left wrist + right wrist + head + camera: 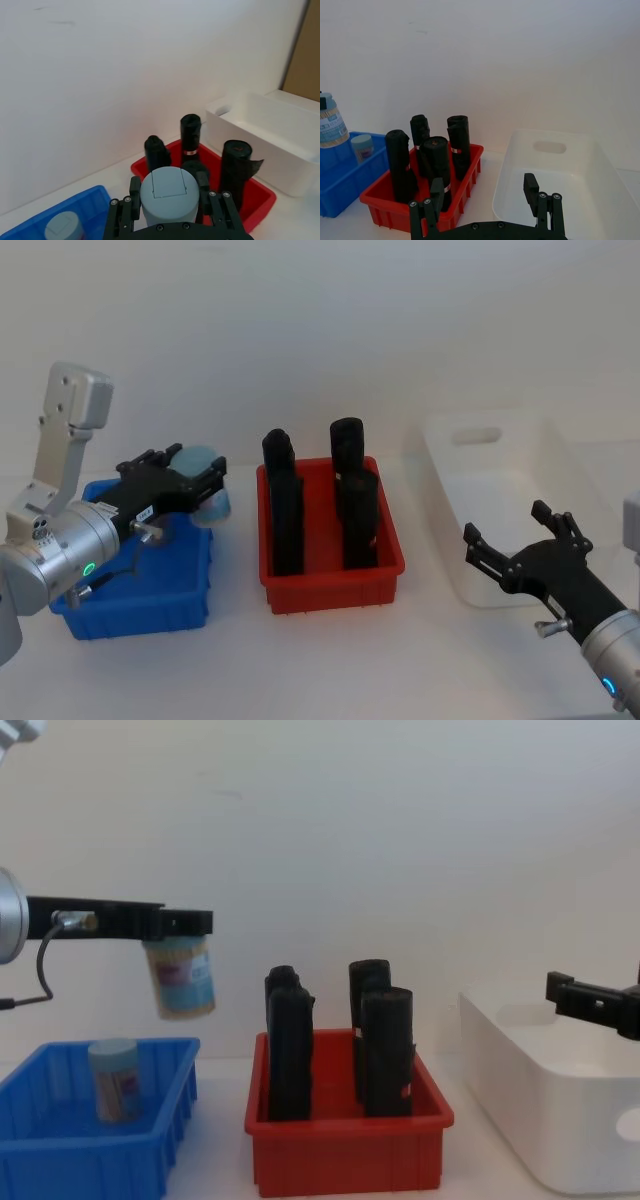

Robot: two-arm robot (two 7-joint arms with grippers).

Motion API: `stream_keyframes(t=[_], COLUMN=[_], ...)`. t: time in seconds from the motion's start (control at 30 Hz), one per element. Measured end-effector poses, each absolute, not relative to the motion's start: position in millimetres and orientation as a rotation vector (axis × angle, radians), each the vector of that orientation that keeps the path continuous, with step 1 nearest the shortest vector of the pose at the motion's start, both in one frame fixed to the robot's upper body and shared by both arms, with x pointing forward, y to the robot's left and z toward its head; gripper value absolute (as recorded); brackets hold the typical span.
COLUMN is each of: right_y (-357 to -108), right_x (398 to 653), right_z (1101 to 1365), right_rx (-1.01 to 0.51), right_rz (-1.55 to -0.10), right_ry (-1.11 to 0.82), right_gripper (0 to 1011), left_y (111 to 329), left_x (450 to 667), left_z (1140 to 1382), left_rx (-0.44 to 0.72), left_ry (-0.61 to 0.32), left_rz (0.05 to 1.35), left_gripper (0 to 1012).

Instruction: Pick the cotton swabs from the blue box and place them into the white box.

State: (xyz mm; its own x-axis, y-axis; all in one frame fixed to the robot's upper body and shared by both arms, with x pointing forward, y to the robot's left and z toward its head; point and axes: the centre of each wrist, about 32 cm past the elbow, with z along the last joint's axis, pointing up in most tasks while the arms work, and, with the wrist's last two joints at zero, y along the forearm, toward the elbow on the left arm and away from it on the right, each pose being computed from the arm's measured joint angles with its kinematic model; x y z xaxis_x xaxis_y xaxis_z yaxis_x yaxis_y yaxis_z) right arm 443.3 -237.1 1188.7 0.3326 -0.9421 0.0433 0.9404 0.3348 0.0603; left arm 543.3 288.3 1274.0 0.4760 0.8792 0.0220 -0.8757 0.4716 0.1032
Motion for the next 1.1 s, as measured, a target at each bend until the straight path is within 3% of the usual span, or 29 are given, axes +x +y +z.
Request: stream_keyframes(t=[0.57,1.1], right_y=[-237,-237], right_x=[443,443], right_z=[1189,1189], right_rx=[0.026,0.025], right_rz=[-1.230,-1.221], right_ry=[-0.075,-0.076], right_gripper=[1001,1001], left_y=[266,253], left_x=[544,545], left_z=[1301,1307], left_rx=[0.103,0.099], left_ry=[0.059,0.070], left_rz=[0.819,0.720], left_gripper=[670,670])
